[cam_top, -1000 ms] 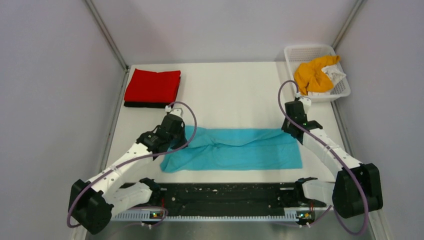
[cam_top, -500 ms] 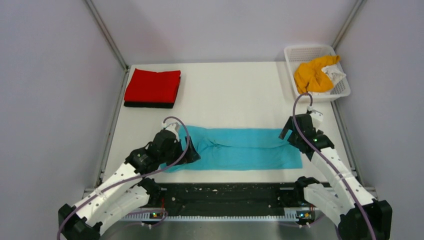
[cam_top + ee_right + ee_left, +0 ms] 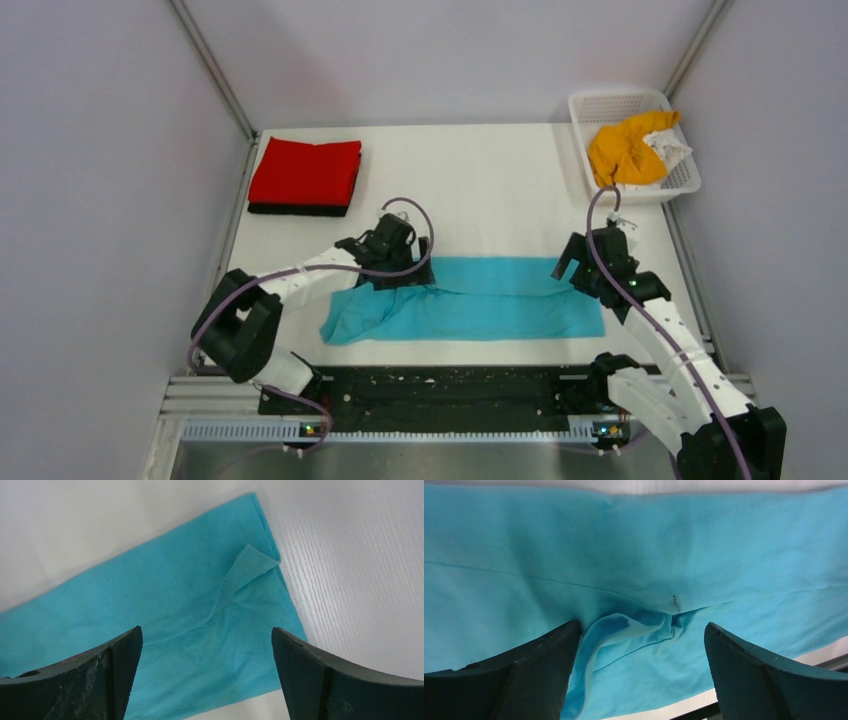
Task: Fold and stack the t-shirts
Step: Fold the other side of the tshirt into a rectangle
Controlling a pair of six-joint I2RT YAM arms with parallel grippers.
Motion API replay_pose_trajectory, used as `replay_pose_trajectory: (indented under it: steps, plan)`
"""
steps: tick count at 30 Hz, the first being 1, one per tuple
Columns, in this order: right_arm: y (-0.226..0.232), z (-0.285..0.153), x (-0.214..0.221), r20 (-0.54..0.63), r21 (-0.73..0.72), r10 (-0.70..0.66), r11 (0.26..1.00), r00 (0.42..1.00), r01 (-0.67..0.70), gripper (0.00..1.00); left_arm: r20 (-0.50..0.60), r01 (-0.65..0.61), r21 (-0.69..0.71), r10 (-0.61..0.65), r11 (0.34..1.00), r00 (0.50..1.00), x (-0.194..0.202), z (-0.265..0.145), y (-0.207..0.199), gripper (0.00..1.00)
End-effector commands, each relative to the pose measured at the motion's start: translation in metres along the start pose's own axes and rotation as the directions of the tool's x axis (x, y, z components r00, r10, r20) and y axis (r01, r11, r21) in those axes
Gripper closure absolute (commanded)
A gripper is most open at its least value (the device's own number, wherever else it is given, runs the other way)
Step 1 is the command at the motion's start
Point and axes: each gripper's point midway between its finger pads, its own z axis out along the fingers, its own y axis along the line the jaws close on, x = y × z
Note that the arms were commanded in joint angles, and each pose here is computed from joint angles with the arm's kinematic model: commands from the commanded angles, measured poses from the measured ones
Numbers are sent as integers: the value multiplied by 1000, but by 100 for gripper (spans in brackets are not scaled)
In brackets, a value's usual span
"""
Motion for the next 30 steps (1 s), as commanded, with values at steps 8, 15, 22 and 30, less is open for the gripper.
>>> replay_pose_trajectory:
  steps: [8, 15, 22, 30]
  plan:
    - [13, 1, -15, 64, -64, -62, 996, 996, 67, 1, -62, -131, 215, 147, 968, 987, 69, -32, -67, 1]
    - [50, 11, -39, 109, -177, -84, 979, 991, 102, 1, -98, -133, -4, 132, 991, 986, 85, -27, -27, 1]
    - [69, 51, -32, 22, -188, -127, 974, 992, 129, 1, 79, -47, 73, 41, 996, 996, 41, -59, -47, 1]
    - [14, 79, 1, -116, 44, -93, 994, 989, 99, 1, 160, 193, 117, -210, 974, 965, 3, -35, 7, 1]
